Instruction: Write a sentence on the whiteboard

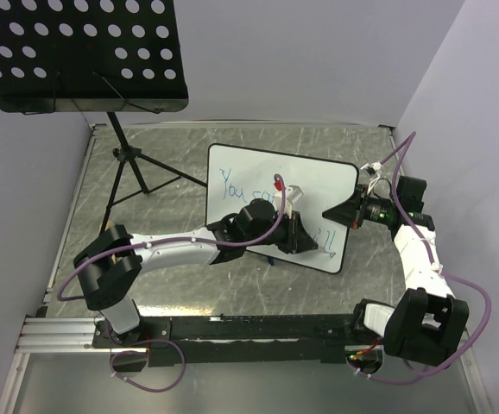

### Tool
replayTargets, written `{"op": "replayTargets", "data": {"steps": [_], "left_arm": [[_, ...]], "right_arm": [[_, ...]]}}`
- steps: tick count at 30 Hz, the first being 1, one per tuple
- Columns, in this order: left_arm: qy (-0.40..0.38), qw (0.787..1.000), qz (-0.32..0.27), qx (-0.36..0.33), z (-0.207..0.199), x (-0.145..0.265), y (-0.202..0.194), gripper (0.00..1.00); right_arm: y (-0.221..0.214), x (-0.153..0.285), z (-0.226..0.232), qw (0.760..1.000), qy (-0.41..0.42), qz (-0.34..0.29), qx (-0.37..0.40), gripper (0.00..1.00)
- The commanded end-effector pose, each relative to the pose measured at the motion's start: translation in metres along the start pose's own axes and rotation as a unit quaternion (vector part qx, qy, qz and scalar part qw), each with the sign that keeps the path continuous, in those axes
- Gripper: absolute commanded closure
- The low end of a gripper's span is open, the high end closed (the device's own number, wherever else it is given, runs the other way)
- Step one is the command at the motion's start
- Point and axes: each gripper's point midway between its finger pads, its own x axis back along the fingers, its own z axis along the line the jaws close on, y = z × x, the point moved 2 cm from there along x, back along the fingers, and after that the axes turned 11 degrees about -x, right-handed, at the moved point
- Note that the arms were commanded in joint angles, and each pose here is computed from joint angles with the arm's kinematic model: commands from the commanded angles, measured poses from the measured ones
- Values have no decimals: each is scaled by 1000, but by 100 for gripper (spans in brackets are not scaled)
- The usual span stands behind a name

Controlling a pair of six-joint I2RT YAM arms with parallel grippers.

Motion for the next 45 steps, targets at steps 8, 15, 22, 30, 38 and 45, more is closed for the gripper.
{"op": "replayTargets", "data": {"steps": [8,15,22,30,38,45], "left_arm": [[-44,994,-94,-39,-44,50,54,99],[-19,990,-113,-80,-34,98,59,99],[42,988,-118,-94,17,147,66,99],[71,977,-145,-137,38,181,93,99],[79,969,-170,-161,32,216,108,99],[82,966,-189,-158,26,234,106,99]], "right_arm": [[17,5,50,991,118,1,62,100],[18,5,49,991,115,0,63,100],[19,6,50,990,111,-1,81,100],[21,7,52,989,110,-1,96,100],[24,12,57,987,111,-12,114,100],[31,23,61,987,101,-32,122,100]]}}
